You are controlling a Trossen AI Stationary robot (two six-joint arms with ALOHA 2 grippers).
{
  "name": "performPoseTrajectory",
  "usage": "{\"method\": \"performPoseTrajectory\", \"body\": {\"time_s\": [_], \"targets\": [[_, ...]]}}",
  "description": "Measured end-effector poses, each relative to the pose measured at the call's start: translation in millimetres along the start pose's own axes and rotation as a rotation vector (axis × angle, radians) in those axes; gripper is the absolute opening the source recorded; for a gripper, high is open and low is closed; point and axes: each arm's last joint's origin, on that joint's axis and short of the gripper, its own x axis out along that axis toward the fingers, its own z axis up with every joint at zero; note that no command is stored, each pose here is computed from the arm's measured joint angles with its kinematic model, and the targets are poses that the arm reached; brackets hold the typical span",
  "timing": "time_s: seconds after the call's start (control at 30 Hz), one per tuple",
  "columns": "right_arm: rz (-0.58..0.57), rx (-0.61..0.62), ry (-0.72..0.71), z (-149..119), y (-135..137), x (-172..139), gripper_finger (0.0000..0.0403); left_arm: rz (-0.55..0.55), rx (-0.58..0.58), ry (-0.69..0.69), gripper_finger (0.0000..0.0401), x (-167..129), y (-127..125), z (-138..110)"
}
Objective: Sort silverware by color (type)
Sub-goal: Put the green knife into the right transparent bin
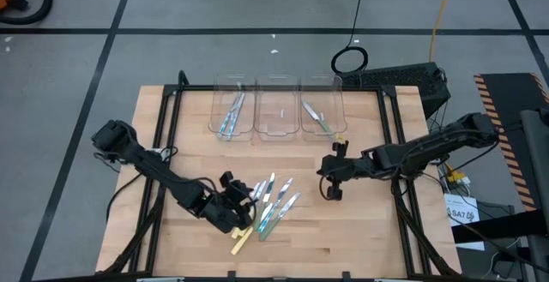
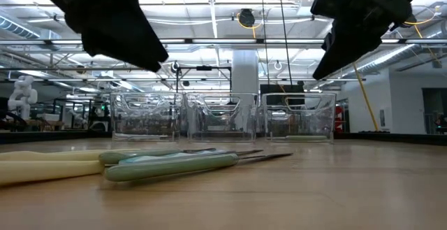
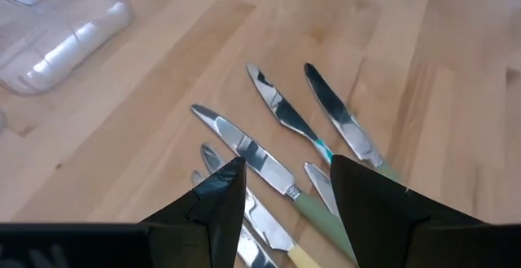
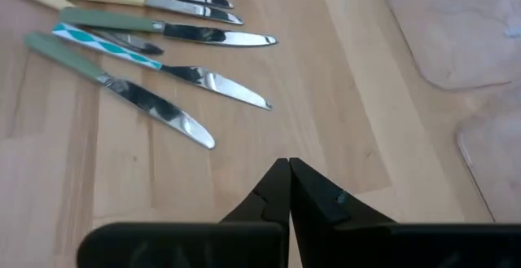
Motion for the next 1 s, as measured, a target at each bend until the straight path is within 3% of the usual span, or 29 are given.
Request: {"method": "performPoseTrajectory", "body": {"time_s": [0.33,0.77,0.9,1.0], "targets": [[0.027,0.019,0.002,-3.1,9.1,-1.8,0.0000,-0.083,0.141,0.104,0.0189,25.5,-7.3,-14.8],[0.020,-0.029,0.021,-4.8,12.6,12.1,0.0000,-0.135,0.068,0.011,0.0189,42.5,-22.6,-19.7],[0.021,-0.050,0.022,-5.0,12.3,11.5,0.0005,-0.071,0.092,-0.024,0.0195,44.3,-34.9,-23.7],[0.023,-0.085,0.020,-5.1,13.0,10.7,0.0007,0.003,0.189,-0.034,0.0212,42.5,-51.7,-34.2]]}}
